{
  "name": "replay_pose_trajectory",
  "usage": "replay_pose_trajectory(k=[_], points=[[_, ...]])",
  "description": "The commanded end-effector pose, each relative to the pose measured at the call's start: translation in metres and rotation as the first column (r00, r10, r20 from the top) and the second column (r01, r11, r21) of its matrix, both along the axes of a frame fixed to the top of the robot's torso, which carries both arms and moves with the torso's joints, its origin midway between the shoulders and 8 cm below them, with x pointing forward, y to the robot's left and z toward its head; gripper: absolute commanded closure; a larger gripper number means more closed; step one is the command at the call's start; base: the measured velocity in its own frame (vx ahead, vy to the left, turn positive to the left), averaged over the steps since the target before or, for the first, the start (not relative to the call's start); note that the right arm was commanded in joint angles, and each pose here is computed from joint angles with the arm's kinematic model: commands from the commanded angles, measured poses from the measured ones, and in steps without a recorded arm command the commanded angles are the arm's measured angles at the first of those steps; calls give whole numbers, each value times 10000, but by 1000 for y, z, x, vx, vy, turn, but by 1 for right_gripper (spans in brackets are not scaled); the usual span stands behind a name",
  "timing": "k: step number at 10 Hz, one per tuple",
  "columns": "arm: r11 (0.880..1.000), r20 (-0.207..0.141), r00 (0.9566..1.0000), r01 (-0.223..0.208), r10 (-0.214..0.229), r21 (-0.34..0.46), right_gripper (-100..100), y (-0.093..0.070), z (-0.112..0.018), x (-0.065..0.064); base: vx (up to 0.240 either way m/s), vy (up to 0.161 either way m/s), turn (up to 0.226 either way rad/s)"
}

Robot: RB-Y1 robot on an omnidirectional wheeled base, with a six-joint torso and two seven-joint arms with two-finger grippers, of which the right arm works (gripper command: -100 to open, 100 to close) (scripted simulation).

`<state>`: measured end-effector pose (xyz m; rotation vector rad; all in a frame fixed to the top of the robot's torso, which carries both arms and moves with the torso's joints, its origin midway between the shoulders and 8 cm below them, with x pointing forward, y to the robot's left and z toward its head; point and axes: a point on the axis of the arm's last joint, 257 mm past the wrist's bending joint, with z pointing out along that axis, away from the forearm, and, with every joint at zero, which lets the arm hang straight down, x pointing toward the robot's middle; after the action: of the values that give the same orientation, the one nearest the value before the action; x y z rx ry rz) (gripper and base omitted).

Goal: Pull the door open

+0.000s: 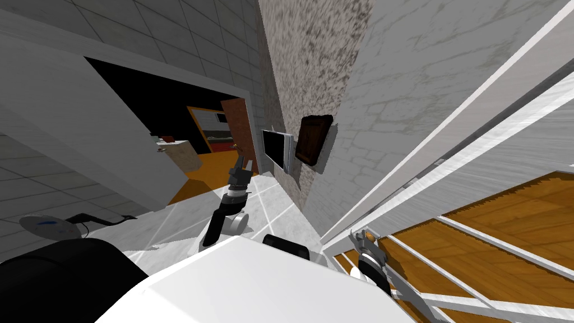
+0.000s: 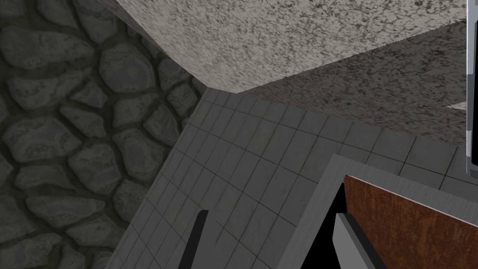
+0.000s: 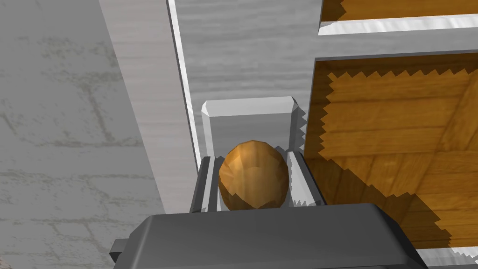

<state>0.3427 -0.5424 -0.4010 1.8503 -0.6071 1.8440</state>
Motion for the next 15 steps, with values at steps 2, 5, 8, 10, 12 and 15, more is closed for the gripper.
replay_pose_trajectory(k=[2, 5, 8, 10, 12, 15], points=[[10000, 29, 10000, 3, -3, -2, 100, 0, 1, 0, 0, 0, 0], [9984, 27, 9984, -559, 559, 22, 100, 14, 1, 10, -195, 28, 51], [9920, 52, 9920, -1264, 1264, 55, 100, 33, 1, 21, -245, 24, 74], [9870, 61, 9870, -1607, 1607, 78, 100, 42, 1, 25, -248, 12, 57], [9865, 30, 9865, -1638, 1638, 71, 100, 43, 0, 26, -167, 36, 29], [9729, 31, 9729, -2311, 2311, 76, 100, 58, 0, 28, -202, -5, 65]])
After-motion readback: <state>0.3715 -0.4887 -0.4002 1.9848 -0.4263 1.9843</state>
